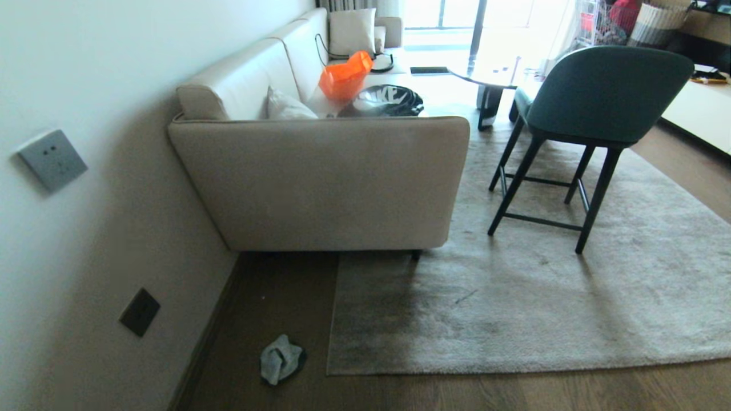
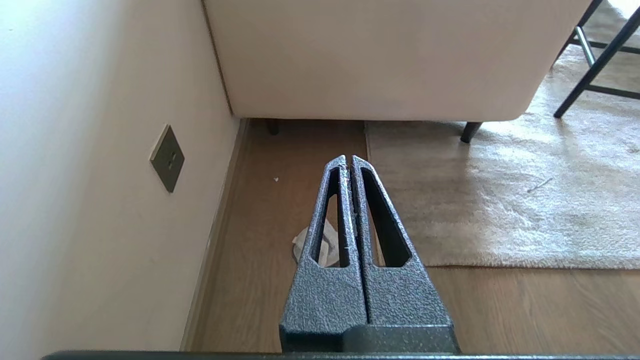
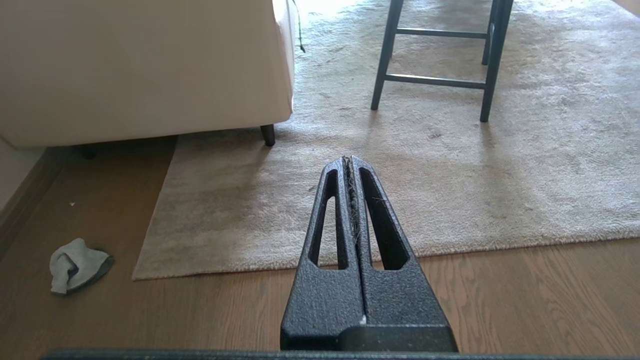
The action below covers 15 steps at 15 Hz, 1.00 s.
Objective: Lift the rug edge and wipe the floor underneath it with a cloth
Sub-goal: Pick up the rag
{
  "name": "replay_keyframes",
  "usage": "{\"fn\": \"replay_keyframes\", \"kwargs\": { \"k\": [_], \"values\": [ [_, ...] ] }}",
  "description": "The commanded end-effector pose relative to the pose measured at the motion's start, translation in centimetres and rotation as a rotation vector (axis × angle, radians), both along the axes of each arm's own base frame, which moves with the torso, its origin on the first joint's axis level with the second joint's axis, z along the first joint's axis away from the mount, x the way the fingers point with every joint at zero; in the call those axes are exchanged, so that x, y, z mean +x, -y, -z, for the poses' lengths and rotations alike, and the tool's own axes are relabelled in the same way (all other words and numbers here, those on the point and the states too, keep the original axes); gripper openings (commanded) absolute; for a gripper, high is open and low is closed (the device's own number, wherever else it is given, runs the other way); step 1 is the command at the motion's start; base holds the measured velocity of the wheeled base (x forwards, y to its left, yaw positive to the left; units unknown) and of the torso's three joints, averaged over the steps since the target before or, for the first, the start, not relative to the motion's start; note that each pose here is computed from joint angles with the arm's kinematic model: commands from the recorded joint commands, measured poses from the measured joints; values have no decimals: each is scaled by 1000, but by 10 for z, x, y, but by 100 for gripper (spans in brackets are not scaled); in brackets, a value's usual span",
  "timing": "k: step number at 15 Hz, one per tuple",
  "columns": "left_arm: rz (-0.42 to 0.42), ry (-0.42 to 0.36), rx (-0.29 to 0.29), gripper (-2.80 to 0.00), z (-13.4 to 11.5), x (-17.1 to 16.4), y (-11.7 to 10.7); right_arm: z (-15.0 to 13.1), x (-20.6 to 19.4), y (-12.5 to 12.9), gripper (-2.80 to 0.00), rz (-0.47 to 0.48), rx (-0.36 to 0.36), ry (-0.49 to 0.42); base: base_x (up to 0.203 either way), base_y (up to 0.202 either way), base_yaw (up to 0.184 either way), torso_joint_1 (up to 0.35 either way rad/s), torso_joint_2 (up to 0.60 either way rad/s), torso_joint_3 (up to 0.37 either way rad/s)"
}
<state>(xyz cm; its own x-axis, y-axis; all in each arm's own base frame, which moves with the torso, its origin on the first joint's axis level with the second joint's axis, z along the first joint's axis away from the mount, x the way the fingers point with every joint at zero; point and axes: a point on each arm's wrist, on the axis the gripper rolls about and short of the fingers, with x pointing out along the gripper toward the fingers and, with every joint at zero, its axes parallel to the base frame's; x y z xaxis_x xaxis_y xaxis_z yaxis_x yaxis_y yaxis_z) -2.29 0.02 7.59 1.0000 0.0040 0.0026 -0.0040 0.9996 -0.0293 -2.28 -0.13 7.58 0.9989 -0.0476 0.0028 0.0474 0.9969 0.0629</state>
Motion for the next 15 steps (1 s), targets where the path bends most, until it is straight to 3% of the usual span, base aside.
{"fn": "replay_keyframes", "kwargs": {
  "k": [1,15],
  "values": [
    [-1,0,-1,-280,0,0,0,0,0,0,-280,0,1,0,0,0,0,0,0,0],
    [-2,2,-6,-280,0,0,0,0,0,0,-280,0,1,0,0,0,0,0,0,0]
  ]
}}
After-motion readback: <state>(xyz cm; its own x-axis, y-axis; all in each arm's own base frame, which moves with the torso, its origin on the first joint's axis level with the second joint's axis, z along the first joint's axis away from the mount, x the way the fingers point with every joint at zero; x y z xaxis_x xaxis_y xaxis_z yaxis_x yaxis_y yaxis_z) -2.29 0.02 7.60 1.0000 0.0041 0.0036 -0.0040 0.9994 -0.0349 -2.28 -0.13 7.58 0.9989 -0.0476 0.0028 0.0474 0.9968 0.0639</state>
